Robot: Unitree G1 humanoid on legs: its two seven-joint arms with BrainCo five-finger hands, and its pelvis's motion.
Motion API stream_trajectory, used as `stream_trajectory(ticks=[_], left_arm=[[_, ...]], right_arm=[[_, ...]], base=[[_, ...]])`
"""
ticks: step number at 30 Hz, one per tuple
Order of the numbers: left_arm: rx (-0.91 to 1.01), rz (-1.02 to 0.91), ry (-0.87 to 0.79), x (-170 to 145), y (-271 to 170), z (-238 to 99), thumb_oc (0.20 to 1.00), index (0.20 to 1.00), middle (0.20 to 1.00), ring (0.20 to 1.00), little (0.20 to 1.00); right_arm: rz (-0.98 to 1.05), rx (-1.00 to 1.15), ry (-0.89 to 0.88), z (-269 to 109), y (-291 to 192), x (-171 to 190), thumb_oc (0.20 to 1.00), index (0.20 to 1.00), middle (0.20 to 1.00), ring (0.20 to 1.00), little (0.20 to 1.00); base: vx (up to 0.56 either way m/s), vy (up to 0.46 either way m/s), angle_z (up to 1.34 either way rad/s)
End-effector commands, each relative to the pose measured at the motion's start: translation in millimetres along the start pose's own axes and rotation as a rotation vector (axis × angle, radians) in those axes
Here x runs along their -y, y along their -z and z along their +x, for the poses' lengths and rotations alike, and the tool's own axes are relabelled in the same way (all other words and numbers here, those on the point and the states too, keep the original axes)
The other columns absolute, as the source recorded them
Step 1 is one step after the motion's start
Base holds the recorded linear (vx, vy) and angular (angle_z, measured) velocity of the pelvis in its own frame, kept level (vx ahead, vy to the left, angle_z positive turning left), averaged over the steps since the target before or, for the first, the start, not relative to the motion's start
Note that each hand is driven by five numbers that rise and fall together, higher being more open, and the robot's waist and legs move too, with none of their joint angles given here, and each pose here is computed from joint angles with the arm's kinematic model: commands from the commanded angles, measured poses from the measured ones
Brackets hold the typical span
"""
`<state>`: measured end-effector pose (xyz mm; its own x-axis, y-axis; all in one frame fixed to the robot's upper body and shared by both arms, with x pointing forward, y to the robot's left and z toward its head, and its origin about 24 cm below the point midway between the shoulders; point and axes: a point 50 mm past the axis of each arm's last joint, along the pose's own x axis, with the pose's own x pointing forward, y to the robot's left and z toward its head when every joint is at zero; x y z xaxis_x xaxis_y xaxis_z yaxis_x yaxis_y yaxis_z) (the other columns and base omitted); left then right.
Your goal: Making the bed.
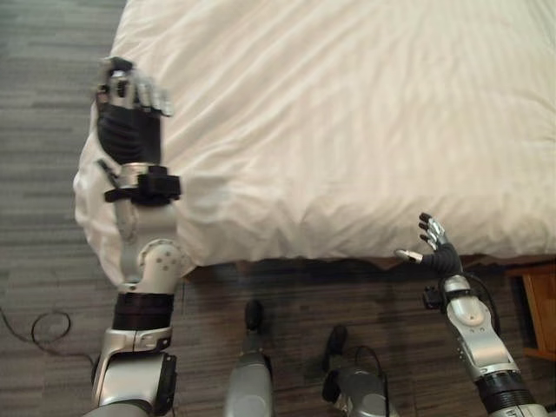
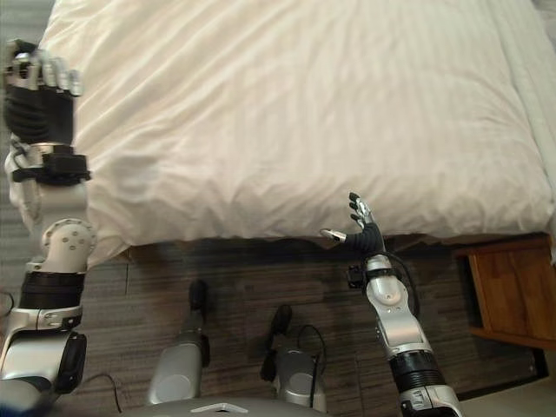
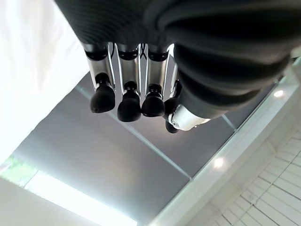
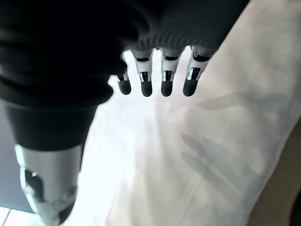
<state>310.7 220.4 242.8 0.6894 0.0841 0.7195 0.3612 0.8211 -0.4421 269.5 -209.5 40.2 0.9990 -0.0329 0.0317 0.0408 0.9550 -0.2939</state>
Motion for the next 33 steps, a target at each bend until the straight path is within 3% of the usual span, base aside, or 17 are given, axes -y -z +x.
stream_trajectory(ticks=[1,2,3,4,5,9,14,19,20,23,27,31,33], left_arm=[[0.046,-0.01,-0.035,-5.0,-2.8,27.7,0.2,0.2,0.2,0.2,0.2],[0.048,-0.01,-0.034,-5.0,-3.1,28.4,0.2,0.2,0.2,0.2,0.2],[0.031,0.02,-0.207,-30.9,0.8,38.1,0.2,0.2,0.2,0.2,0.2],[0.033,0.021,-0.204,-30.7,0.1,39.8,0.2,0.2,0.2,0.2,0.2],[0.044,0.068,-0.319,-43.8,-8.5,57.6,0.2,0.2,0.2,0.2,0.2],[0.013,0.187,-0.636,-92.7,-42.1,75.9,0.2,0.2,0.2,0.2,0.2],[0.015,0.297,-0.814,-123.1,-87.8,72.1,0.2,0.2,0.2,0.2,0.2],[-0.034,0.302,-0.999,-166.8,-92.6,21.9,0.2,0.2,0.2,0.2,0.2],[-0.034,0.303,-1.077,-184.9,-96.6,-6.5,0.2,0.2,0.2,0.2,0.2],[0.01,0.328,-1.17,-205.7,-115.3,-48.1,0.2,0.2,0.2,0.2,0.2],[0.054,0.37,-1.251,-219.9,-136.6,-88.2,0.2,0.2,0.2,0.2,0.2],[0.121,0.464,-1.362,-230.3,-171.6,-152.7,0.2,0.2,0.2,0.2,0.2],[0.159,0.517,-1.368,-228.3,-189.0,-162.0,0.2,0.2,0.2,0.2,0.2]], right_arm=[[-0.03,0.089,-0.059,15.2,-18.9,-17.3,1.0,1.0,1.0,1.0,1.0],[-0.029,0.091,-0.059,15.6,-19.3,-17.4,1.0,1.0,1.0,1.0,1.0],[-0.03,0.122,-0.08,20.2,-27.4,-24.5,1.0,1.0,1.0,1.0,1.0],[-0.029,0.125,-0.079,21.0,-28.3,-24.6,1.0,1.0,1.0,1.0,1.0],[-0.024,0.139,-0.088,24.0,-32.6,-29.6,1.0,1.0,1.0,1.0,1.0],[0.005,0.216,-0.057,35.2,-51.5,-29.8,1.0,1.0,1.0,1.0,1.0],[0.019,0.224,0.01,39.2,-54.5,-15.0,1.0,1.0,1.0,1.0,1.0],[0.045,0.222,0.019,31.7,-52.0,-7.7,1.0,1.0,1.0,1.0,1.0],[0.06,0.222,0.035,28.9,-50.9,-2.5,1.0,1.0,1.0,1.0,1.0],[0.064,0.204,0.057,21.0,-43.9,8.0,1.0,1.0,1.0,1.0,1.0],[0.073,0.18,0.086,11.2,-35.0,18.6,1.0,1.0,1.0,1.0,1.0],[0.094,0.121,0.146,-9.9,-16.4,36.2,1.0,1.0,1.0,1.0,1.0],[0.097,0.108,0.159,-16.6,-12.2,41.1,1.0,1.0,1.0,1.0,1.0]], base=[[-0.02,0.018,-0.23],[-0.04,0.012,-0.34],[-0.03,0.005,-0.29],[-0.07,-0.005,-0.29],[-0.06,-0.01,-0.19],[-0.08,-0.003,-0.13],[-0.08,0.009,-0.09],[0.01,0.006,0.04],[0.0,0.0,0.0],[-0.01,-0.001,-0.03],[-0.01,-0.049,-0.02],[0.01,-0.113,0.13],[0.03,-0.104,0.25]])
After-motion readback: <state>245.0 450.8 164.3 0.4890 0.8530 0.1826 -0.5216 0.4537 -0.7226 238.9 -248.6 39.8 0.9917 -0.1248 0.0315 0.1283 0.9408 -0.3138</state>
